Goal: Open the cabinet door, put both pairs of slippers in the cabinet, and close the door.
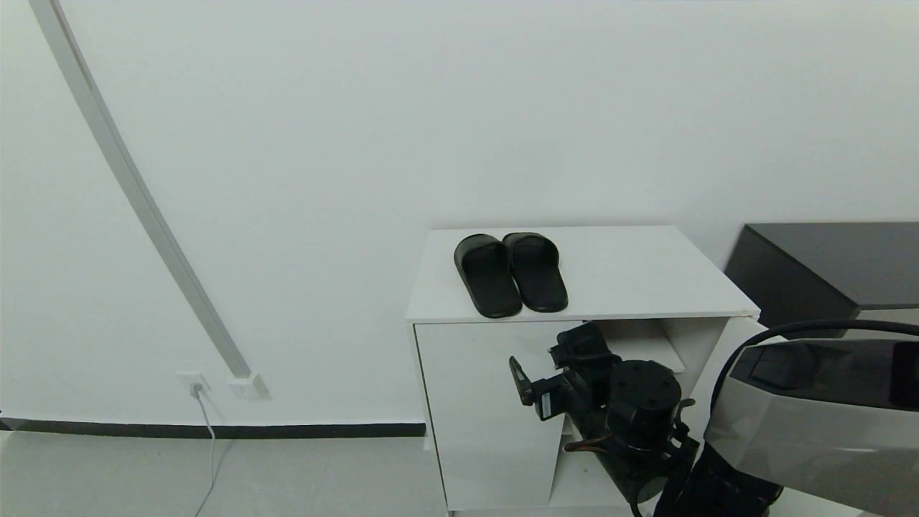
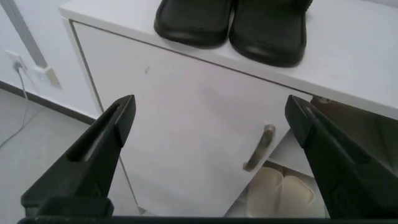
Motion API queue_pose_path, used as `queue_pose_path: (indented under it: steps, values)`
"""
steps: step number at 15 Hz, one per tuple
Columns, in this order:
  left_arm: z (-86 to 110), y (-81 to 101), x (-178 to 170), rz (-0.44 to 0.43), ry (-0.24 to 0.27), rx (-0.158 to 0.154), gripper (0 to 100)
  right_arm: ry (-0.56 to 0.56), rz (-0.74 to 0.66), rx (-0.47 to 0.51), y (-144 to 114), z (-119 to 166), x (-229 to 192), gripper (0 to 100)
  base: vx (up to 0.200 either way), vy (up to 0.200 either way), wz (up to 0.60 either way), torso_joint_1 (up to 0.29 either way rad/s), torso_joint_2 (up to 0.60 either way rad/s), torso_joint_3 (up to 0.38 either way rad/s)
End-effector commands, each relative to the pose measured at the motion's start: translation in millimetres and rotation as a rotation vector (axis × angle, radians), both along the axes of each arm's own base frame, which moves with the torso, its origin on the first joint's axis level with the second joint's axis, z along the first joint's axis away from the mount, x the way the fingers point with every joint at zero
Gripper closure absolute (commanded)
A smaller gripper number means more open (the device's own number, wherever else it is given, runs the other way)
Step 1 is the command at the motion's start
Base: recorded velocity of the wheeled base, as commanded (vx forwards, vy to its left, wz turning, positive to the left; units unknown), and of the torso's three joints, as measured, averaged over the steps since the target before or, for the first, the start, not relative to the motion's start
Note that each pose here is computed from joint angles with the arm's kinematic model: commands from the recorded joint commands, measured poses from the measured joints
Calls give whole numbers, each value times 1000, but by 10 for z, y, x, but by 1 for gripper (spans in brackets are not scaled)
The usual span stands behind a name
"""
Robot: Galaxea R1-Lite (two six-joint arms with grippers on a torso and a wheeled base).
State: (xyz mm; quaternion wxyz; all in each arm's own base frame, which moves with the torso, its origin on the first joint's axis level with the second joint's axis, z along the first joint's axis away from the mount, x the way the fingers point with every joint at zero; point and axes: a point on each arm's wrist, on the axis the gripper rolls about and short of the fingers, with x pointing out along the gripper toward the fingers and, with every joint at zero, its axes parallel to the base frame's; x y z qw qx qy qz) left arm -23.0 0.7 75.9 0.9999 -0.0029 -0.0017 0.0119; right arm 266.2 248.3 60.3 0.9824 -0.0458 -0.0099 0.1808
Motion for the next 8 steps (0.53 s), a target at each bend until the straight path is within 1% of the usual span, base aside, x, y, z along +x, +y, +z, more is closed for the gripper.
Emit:
queue_pose_path:
  steps: [1, 3, 4, 8]
  values:
    - [0, 0, 1, 1, 2, -2, 100, -1, 3, -3, 6, -6, 1, 0, 0, 0, 0, 0, 0, 0]
    - [-3, 0, 2, 1, 2, 0, 100, -22, 42, 14, 40, 53, 24, 0, 0, 0, 0, 0, 0, 0]
    - [-3, 0, 2, 1, 2, 0, 100, 6, 39, -2, 85, 148, 86, 0, 0, 0, 0, 0, 0, 0]
    - [-4, 0, 2, -1, 3, 1, 100, 136, 24, 5, 190, 818, 132, 0, 0, 0, 0, 0, 0, 0]
